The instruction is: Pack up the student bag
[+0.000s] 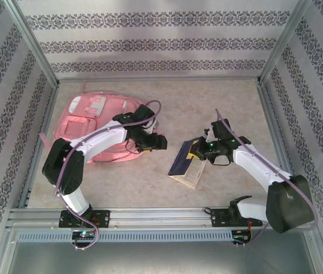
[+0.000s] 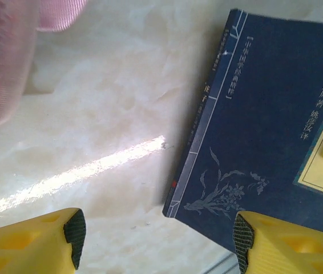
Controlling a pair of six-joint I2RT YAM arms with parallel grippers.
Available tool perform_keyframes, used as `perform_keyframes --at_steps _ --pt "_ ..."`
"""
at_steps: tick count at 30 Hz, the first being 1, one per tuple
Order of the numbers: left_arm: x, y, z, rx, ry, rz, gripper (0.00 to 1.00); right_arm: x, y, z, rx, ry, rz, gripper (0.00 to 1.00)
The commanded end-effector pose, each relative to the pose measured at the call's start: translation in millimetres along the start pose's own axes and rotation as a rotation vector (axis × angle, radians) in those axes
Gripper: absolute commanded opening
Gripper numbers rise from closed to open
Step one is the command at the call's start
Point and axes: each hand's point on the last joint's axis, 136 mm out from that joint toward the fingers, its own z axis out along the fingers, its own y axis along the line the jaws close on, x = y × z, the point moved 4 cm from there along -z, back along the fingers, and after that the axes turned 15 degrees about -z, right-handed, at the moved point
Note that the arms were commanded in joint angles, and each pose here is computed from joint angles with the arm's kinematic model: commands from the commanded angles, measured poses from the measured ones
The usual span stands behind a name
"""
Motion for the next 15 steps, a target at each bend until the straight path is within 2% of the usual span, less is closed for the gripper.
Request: perform_keyframes --at_steps 1,6,15 --pt "3.1 0.7 -17.8 0.068 0.023 -0.088 0.71 -16.0 38.0 -25.7 -0.132 -0.055 0.006 0.00" --pt "-10.2 -10.8 -45.7 0.236 0.006 -0.211 0.73 -35.0 80.2 -56.4 -0.244 -0.118 0.002 0.00" --pt "-23.2 -62.1 -68.6 0.610 0.026 -0.260 0.74 -63.2 138.2 -85.8 -0.418 -0.176 0.003 0.01"
